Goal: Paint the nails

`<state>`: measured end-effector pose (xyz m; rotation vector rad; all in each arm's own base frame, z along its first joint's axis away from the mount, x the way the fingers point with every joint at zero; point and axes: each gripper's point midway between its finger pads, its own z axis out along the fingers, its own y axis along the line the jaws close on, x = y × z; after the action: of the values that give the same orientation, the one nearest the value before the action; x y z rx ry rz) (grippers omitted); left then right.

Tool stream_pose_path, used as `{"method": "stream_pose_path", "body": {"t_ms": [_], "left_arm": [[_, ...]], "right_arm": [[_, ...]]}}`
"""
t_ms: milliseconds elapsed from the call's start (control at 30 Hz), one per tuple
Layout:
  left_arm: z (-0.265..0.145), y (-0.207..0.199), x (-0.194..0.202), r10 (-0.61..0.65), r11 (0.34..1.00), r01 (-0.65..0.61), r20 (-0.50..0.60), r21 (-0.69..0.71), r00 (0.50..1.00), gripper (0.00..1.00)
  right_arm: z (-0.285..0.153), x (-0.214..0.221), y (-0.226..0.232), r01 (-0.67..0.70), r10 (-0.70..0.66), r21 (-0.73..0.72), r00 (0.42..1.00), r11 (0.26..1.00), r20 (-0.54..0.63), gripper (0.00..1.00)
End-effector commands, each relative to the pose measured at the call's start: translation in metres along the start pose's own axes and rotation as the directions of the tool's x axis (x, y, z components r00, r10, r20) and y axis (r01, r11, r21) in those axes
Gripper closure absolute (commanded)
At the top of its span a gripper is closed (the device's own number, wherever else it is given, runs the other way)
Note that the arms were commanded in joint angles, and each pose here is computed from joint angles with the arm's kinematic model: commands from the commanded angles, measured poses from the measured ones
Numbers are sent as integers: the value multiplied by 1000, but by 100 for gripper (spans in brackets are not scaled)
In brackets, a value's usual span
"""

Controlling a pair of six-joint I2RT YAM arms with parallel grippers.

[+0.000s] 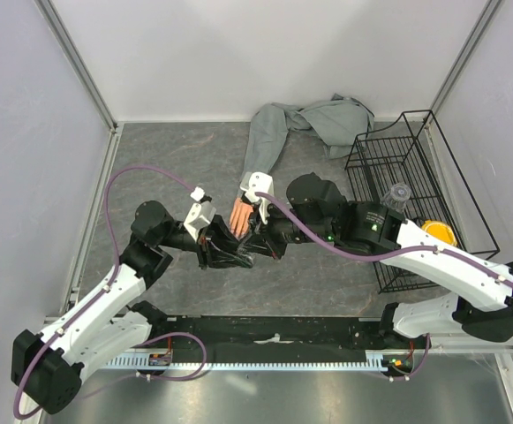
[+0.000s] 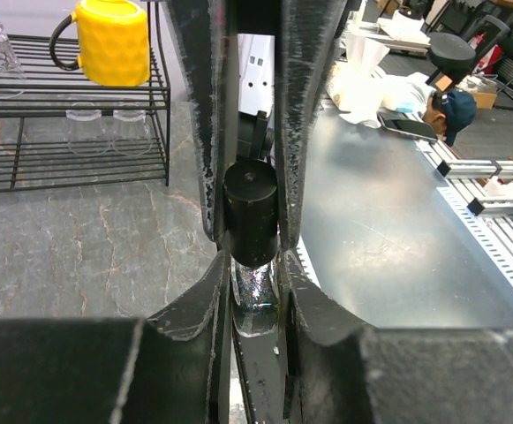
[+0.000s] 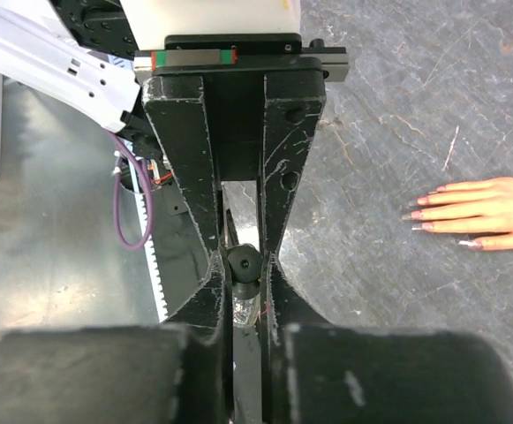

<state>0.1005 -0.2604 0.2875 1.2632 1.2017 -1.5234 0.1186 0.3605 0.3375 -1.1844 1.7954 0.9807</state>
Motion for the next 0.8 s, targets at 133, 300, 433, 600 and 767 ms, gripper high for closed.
{"method": "stream_pose_path", "body": {"t_ms": [133,300,433,600,767], "left_arm": [[-6,22,-9,75,982,-74,-2,-175,997,98],[-34,71,-15,97,851,-88,-10,-517,995,98],[-62,89,-27,160,713,-116,0,-691,987,98],[-73,89,-31,196,664,-149,-22,-733,980,98],[-63,84,-24,172,718,-146,-29,-680,985,98]], "right_arm": [[-6,-11,-21,-32,25,136,998,990,52,100],[7,3,-41,-187,160,292,981,938,114,100],[0,19,-76,-358,189,654,930,667,316,100],[27,30,-62,-370,161,736,926,567,342,100],[16,16,-62,-345,137,733,934,586,330,79]]}}
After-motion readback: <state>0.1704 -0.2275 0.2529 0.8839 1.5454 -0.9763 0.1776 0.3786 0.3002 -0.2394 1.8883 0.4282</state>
